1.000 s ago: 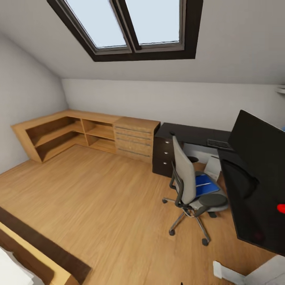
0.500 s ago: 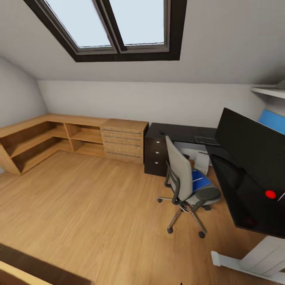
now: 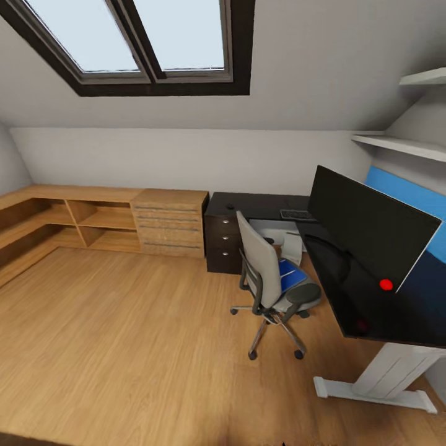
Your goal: In the bedroom, organize the workspace by keeping the computer under the desk, ensuring the monitor is on the desk, placing the keyboard on the desk next to the monitor, placing the mouse on the desk next to the keyboard, moving the folder from the swivel chair onto the desk next to the mouse, stacking the notebook on top of the folder with the pen on top of the notebook, and positioning the swivel chair next to the desk.
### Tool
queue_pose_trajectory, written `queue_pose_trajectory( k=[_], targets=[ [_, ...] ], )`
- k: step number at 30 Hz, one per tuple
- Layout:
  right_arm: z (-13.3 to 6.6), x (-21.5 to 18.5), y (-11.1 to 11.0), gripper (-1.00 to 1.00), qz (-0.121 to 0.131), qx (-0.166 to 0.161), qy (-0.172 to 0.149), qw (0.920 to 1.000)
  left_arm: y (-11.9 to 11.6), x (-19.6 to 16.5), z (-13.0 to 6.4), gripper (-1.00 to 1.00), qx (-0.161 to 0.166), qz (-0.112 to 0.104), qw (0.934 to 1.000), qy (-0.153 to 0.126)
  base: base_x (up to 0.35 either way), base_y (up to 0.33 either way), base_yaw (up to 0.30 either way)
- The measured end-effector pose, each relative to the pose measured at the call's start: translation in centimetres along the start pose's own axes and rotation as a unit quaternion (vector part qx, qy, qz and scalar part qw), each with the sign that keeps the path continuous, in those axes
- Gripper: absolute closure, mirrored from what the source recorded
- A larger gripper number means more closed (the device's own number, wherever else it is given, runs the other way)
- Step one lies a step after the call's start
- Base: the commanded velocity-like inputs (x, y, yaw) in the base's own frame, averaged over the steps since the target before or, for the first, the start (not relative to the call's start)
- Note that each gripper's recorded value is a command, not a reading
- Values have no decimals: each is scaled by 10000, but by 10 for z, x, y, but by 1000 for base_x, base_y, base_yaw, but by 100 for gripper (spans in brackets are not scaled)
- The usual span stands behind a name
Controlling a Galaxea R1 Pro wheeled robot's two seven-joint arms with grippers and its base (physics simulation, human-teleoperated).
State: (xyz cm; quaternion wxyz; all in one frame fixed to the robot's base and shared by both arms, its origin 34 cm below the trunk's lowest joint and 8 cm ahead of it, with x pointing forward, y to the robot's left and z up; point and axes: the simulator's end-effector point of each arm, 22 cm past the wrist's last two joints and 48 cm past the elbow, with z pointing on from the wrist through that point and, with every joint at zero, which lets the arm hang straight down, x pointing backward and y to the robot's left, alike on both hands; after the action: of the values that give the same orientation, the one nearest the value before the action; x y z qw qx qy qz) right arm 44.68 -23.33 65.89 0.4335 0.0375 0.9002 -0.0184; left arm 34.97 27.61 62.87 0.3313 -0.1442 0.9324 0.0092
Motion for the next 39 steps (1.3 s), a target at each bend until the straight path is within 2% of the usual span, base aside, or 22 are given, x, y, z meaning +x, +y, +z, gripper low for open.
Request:
queue_pose_trajectory(
  k=[2, 4, 9, 20, 27, 32, 39],
  targets=[
    [0, 0, 0, -100, -8, -7, -1, 10000, 2, -3, 1, -100, -35, -42, 10000, -32, 0, 2, -297],
    [0, 0, 1, -100, -28, -23, -1, 10000, 12, -11, 2, -100, -180, -199, 9995, -152, 0, 1, -298],
    [0, 0, 1, -100, -37, -26, 6, 10000, 17, -17, 2, -100, -241, -276, 9990, -265, 80, 23, -299],
    [0, 1, -3, -100, -43, 4, 26, 10000, 10, -15, 1, -100, -144, -197, 9994, -259, 289, 81, -256],
    [0, 2, -2, -100, -19, 13, 18, 10000, 4, -14, 1, -100, -61, -122, 9996, -247, 163, 60, -21],
    [-4, 12, -3, -100, -19, 26, 150, 9999, 3, -14, 1, -100, -47, -101, 9996, -244, 30, 12, -4],
    [-5, 24, -5, -100, -25, 46, 257, 9997, 11, -15, 6, -100, -117, -90, 9996, -257, 5, 2, -1]
  ],
)
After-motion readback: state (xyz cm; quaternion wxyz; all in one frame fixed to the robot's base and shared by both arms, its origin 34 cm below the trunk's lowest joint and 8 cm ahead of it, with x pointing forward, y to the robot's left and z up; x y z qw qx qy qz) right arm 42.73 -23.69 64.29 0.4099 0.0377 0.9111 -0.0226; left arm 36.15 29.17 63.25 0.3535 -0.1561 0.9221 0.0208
